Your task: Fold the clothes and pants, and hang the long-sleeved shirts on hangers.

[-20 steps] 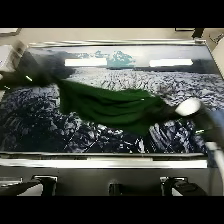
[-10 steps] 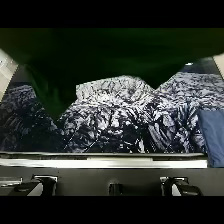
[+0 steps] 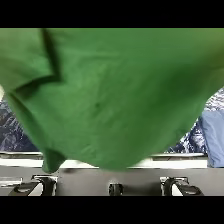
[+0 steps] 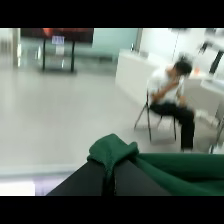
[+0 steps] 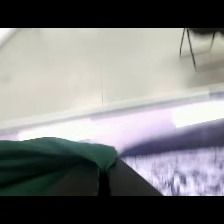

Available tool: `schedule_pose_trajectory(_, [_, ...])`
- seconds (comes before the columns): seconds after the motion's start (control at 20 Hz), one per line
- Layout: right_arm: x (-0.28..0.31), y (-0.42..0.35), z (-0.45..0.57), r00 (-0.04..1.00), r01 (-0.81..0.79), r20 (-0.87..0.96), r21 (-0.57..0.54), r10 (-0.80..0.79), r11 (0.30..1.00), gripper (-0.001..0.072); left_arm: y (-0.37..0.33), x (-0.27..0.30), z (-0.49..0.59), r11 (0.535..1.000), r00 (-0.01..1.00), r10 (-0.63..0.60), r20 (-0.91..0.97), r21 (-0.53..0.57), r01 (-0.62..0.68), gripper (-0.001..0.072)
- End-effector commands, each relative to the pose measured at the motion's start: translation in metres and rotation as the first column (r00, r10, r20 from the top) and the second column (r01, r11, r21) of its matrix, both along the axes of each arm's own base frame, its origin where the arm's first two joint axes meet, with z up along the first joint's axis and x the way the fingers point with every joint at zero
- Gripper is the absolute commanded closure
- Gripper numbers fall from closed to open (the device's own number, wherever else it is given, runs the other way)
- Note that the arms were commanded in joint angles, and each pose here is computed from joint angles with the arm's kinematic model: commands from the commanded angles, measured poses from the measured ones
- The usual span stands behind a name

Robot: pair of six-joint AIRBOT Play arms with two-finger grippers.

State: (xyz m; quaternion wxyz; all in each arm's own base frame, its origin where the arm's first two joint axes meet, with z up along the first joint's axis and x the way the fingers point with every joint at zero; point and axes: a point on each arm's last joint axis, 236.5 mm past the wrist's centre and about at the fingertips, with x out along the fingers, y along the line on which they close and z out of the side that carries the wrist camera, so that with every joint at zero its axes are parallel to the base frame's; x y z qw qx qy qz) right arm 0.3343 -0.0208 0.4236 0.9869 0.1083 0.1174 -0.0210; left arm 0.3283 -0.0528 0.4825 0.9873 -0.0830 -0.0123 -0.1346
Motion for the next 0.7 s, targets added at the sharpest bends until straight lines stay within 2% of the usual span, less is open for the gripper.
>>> schedule_pose_trajectory(0.0, [0.075,-0.008,-0.142,0.909,-0.017,-0.415,0.052,0.037,0.999,0.0679,0.010,0.080,-0.158,1.000,0.932,0.006,-0.363,-0.009,-0.010,0.0683])
schedule_pose_trajectory(0.1, [0.114,-0.002,-0.226,0.814,-0.024,-0.573,0.138,0.099,0.990,0.0679,0.005,0.115,-0.263,0.998,0.843,-0.016,-0.538,-0.058,-0.018,0.0683])
schedule_pose_trajectory(0.2, [0.141,0.013,-0.299,0.711,0.017,-0.679,0.273,0.180,0.962,0.0679,-0.013,0.138,-0.344,0.986,0.758,-0.078,-0.648,-0.163,-0.038,0.0682])
schedule_pose_trajectory(0.35, [0.151,0.053,-0.368,0.570,0.136,-0.749,0.491,0.338,0.861,0.0678,-0.047,0.146,-0.435,0.966,0.600,-0.176,-0.780,-0.253,-0.046,0.0682])
schedule_pose_trajectory(0.4, [0.148,0.066,-0.383,0.523,0.144,-0.763,0.520,0.381,0.842,0.0678,-0.059,0.143,-0.455,0.962,0.550,-0.206,-0.809,-0.271,-0.039,0.0681])
schedule_pose_trajectory(0.5, [0.137,0.077,-0.410,0.431,0.149,-0.809,0.500,0.399,0.853,0.0677,-0.081,0.134,-0.482,0.948,0.465,-0.266,-0.844,-0.316,-0.031,0.0682])
schedule_pose_trajectory(0.6, [0.133,0.078,-0.421,0.400,0.142,-0.833,0.468,0.382,0.872,0.0664,-0.088,0.132,-0.489,0.943,0.440,-0.284,-0.852,-0.331,-0.031,0.0678])
schedule_pose_trajectory(0.65, [0.133,0.071,-0.420,0.404,0.143,-0.841,0.447,0.361,0.883,0.0507,-0.085,0.134,-0.485,0.941,0.448,-0.282,-0.848,-0.336,-0.044,0.0607])
